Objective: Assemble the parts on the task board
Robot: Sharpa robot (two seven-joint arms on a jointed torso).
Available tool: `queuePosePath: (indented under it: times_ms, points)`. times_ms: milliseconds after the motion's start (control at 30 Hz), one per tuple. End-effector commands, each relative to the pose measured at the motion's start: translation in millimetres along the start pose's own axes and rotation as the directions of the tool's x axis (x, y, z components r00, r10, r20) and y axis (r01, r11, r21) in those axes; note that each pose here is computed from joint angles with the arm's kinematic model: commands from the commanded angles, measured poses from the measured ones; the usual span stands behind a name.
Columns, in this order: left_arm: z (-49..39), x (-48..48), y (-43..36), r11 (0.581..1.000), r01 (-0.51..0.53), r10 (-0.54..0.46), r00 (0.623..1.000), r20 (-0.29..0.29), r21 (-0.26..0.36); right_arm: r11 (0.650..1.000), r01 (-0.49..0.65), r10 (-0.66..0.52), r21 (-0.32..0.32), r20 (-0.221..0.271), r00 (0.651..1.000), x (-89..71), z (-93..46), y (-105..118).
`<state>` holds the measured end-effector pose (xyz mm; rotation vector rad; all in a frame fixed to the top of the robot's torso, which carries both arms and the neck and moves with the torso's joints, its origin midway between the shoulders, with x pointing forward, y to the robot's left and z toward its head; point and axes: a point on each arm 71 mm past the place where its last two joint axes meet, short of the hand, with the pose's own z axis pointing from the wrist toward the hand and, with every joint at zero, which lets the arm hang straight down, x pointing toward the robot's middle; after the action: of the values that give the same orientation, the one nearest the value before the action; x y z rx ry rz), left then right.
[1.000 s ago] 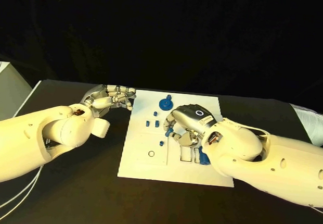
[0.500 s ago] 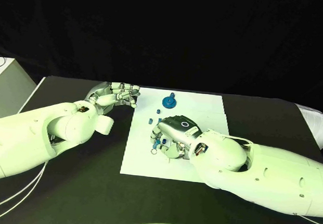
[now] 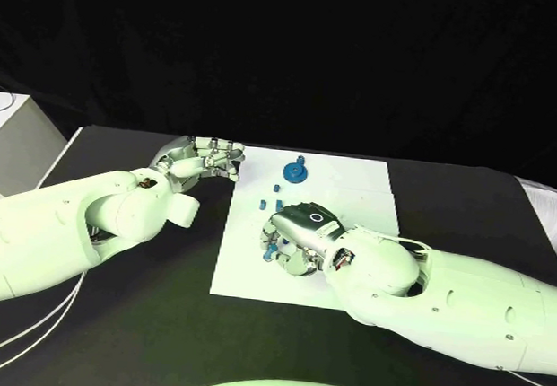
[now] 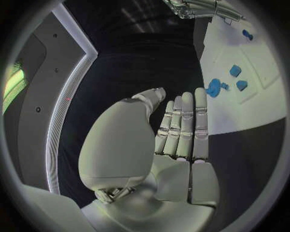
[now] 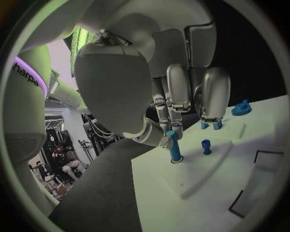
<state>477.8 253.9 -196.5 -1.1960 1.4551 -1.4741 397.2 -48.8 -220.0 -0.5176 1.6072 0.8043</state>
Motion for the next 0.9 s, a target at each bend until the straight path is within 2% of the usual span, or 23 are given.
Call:
queuePosePath:
  times_ms: [33,633,900]
  points:
    - [0.0,1.7,-0.9,1.0,0.008,-0.008,1.0,-0.01,0.005,0.999,0.034,-0.034,-0.01,-0.015,0.999,2.7,0.4,1]
    - [-0.9,0.4,-1.2,1.0,0.006,-0.006,1.0,-0.008,0.004,0.999,0.046,-0.046,0.001,-0.025,0.999,11.1,2.8,-1]
    - [-1.0,0.3,-1.3,1.0,0.006,-0.006,1.0,-0.008,0.003,1.0,0.017,-0.018,-0.021,-0.047,0.999,17.0,5.6,0]
